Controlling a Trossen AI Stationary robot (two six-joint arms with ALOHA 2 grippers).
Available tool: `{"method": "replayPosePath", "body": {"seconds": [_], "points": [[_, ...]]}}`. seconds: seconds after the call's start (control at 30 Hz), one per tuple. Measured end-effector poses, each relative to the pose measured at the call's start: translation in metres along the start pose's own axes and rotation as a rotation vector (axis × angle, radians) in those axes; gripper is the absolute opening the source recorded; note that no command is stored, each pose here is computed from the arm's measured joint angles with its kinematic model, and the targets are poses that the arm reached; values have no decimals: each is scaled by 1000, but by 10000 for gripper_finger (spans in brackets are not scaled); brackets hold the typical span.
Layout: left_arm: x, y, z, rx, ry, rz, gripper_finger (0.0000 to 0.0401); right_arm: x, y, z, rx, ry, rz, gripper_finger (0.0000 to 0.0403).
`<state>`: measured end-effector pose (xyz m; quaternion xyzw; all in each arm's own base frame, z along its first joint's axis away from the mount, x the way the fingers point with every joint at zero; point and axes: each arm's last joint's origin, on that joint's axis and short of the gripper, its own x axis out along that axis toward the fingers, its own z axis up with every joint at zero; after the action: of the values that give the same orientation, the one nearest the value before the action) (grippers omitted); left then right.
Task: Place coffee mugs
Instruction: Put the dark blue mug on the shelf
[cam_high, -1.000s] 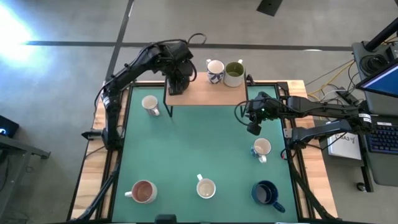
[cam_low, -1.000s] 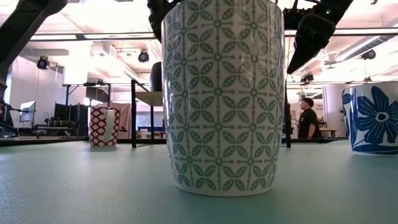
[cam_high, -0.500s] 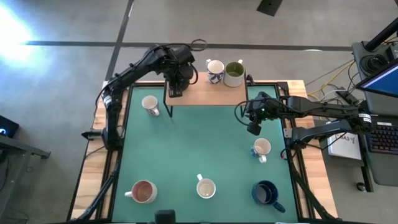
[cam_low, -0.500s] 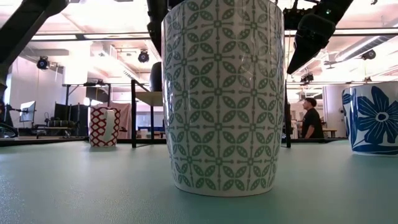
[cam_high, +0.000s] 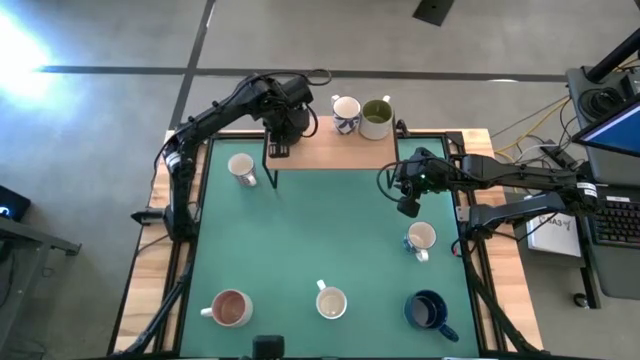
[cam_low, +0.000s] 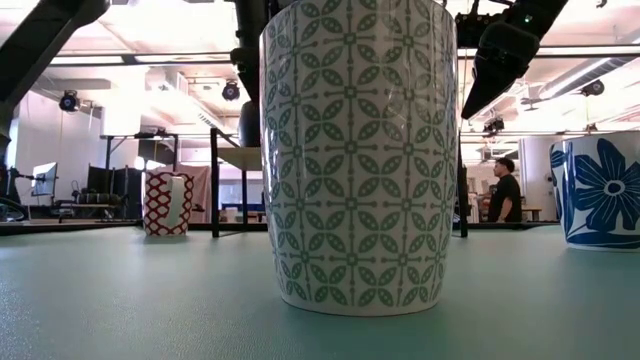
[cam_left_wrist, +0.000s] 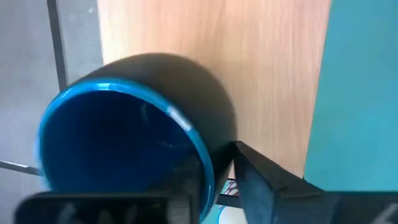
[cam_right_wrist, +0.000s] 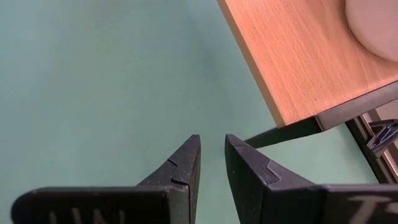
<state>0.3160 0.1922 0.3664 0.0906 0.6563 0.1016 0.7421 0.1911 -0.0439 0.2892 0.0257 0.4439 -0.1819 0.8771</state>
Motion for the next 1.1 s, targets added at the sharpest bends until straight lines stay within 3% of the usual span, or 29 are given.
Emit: {"method": "replayPosePath", "body": {"seconds": [0.2, 0.53, 1.1], "points": [[2, 2, 2, 7, -15, 4, 8, 0, 0, 0, 0, -1, 0, 63], [3, 8, -1, 73, -25, 6, 27, 0, 0, 0, 0, -1, 1, 63], [5, 23, -13, 36, -40, -46, 25, 0, 0, 0, 0, 0, 0, 63]]}}
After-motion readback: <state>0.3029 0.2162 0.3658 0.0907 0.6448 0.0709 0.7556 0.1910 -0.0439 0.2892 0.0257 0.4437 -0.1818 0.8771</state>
